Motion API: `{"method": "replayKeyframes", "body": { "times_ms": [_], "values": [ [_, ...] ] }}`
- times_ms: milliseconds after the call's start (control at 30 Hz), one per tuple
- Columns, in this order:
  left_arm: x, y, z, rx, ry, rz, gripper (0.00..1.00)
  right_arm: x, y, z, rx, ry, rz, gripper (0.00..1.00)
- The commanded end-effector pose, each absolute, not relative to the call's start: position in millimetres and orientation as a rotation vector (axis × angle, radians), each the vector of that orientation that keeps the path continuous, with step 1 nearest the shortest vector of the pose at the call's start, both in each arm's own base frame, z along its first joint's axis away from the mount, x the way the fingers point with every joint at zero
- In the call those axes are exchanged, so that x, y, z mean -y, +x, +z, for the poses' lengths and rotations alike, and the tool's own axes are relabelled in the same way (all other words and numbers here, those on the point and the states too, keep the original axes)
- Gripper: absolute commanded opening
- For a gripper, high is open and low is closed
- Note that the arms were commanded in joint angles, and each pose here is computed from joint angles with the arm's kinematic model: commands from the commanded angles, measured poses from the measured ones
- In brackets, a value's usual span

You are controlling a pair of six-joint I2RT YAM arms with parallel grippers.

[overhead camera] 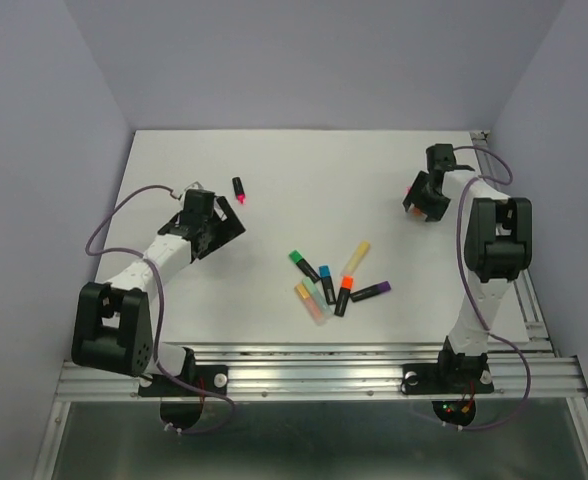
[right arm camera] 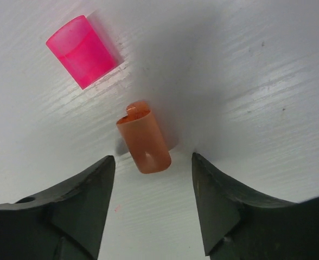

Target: Open the pen caps

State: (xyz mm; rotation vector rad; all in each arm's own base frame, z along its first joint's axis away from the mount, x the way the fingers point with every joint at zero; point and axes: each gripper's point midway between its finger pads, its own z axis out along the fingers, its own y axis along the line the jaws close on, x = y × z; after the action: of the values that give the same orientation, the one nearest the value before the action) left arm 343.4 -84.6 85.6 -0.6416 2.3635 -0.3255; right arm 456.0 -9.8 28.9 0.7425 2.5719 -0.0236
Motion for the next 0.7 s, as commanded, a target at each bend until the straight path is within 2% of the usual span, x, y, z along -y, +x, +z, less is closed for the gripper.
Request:
{"method": "replayKeyframes", "body": {
  "times_ms": [0, 33, 67, 100, 300, 467, 533, 600, 667],
  "values": [
    [115, 339, 108, -2.293, -0.586, -0.451, 0.99, 12, 451, 59, -2.518, 0.739, 0.004, 0.69],
    [121, 334, 108, -2.298, -0.573, -0.465, 0.99, 12, 448, 63, -2.51, 0.74, 0.007, 0.74],
    [128, 329, 107, -2.307, -0.552, -0.478, 0.99, 12, 447, 81, -2.467, 0.734, 0.019, 0.97],
    [142, 321, 106, -2.324, -0.505, -0.496, 0.99, 12, 442, 86, -2.456, 0.734, 0.023, 1.0],
    [183, 276, 101, -2.383, -0.439, -0.627, 0.99, 9, 387, 105, -2.383, 0.793, 0.066, 1.0],
    [230, 219, 100, -2.448, -0.4, -0.783, 0.99, -2, 324, 118, -2.222, 0.809, 0.196, 1.0],
    [236, 209, 92, -2.466, -0.431, -0.743, 0.99, -7, 309, 137, -2.113, 0.816, 0.274, 1.0],
    [250, 195, 87, -2.499, -0.439, -0.717, 0.99, -11, 294, 128, -2.093, 0.813, 0.303, 1.0],
    [254, 190, 78, -2.557, -0.435, -0.596, 0.99, -12, 286, 137, -2.051, 0.807, 0.326, 1.0]
  ]
}}
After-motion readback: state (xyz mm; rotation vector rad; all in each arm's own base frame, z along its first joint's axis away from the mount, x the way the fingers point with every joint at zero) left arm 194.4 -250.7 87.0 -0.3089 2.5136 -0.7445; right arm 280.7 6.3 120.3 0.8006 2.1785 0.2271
